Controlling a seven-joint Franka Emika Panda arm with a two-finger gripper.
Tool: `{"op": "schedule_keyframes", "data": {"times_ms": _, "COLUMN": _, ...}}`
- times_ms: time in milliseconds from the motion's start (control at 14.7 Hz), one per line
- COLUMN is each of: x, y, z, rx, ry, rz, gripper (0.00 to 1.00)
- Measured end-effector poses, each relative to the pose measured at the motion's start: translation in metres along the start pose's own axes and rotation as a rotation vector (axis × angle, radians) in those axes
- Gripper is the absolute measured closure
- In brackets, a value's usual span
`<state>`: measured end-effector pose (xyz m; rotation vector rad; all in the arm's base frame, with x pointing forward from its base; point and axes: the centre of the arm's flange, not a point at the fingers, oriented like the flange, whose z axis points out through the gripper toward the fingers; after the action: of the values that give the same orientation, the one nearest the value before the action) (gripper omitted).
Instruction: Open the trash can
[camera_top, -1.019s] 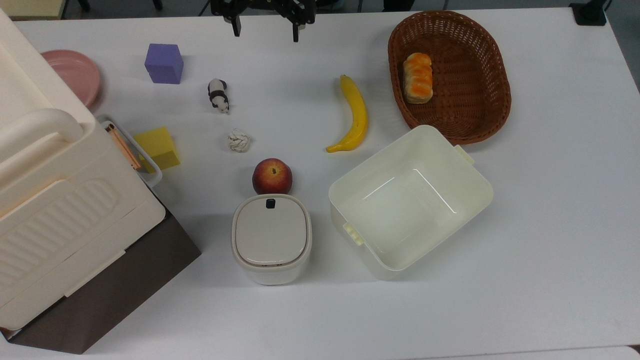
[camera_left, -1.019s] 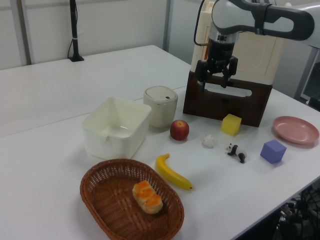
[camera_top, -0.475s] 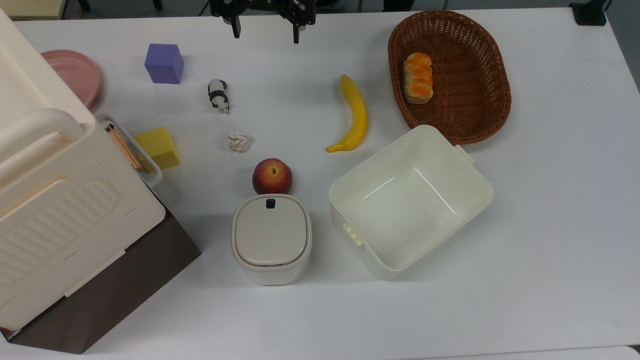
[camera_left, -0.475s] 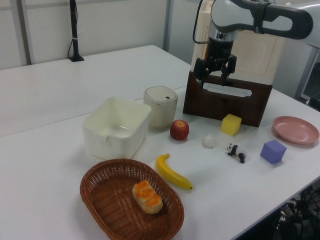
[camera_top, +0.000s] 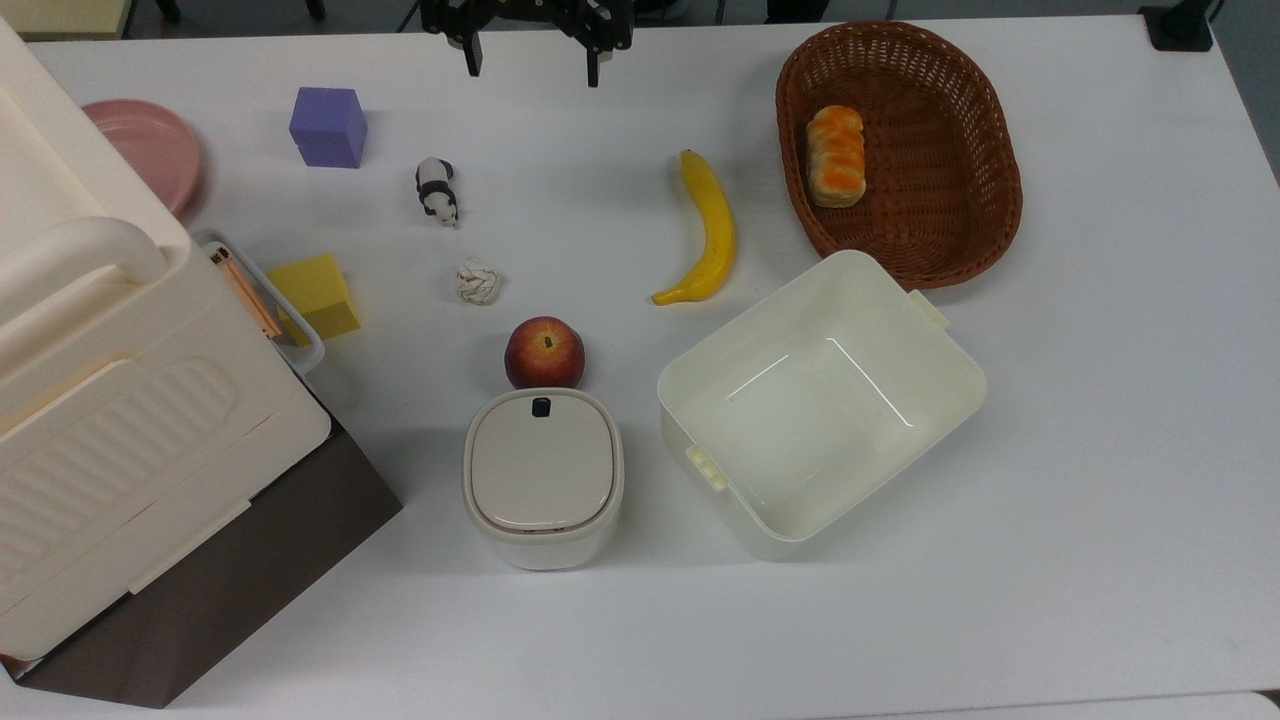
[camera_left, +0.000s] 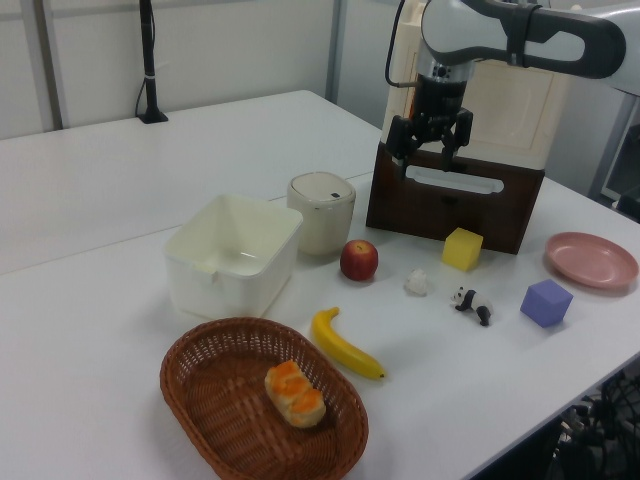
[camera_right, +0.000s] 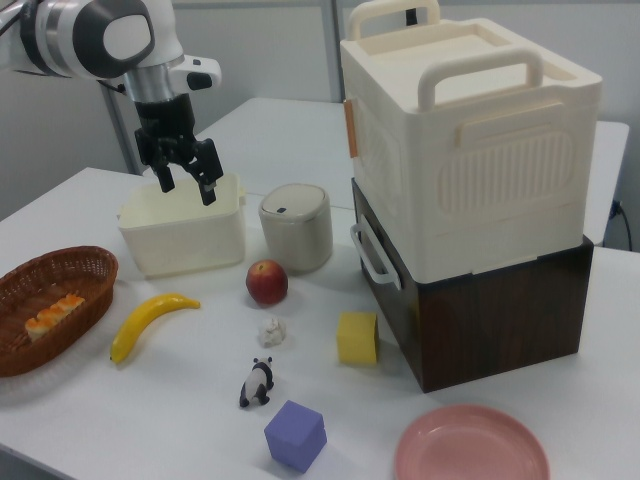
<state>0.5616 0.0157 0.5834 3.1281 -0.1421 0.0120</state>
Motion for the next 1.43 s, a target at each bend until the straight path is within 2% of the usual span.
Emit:
{"op": "schedule_keyframes", "data": {"times_ms": 1290, "x": 0.001, "y": -0.0014, "z": 0.0033, "rx": -0.001, "ry": -0.006, "rz": -0.004, "gripper": 0.0}}
{"op": "schedule_keyframes", "data": {"times_ms": 1358, "x": 0.0012, "y": -0.0014, "z": 0.0038, "rx": -0.001, "ry": -0.007, "rz": -0.005, "gripper": 0.02}}
{"op": "schedule_keyframes", "data": {"times_ms": 1426, "x": 0.0015, "y": -0.0015, "z": 0.0043, "rx": -0.001, "ry": -0.008, "rz": -0.005, "gripper": 0.11}}
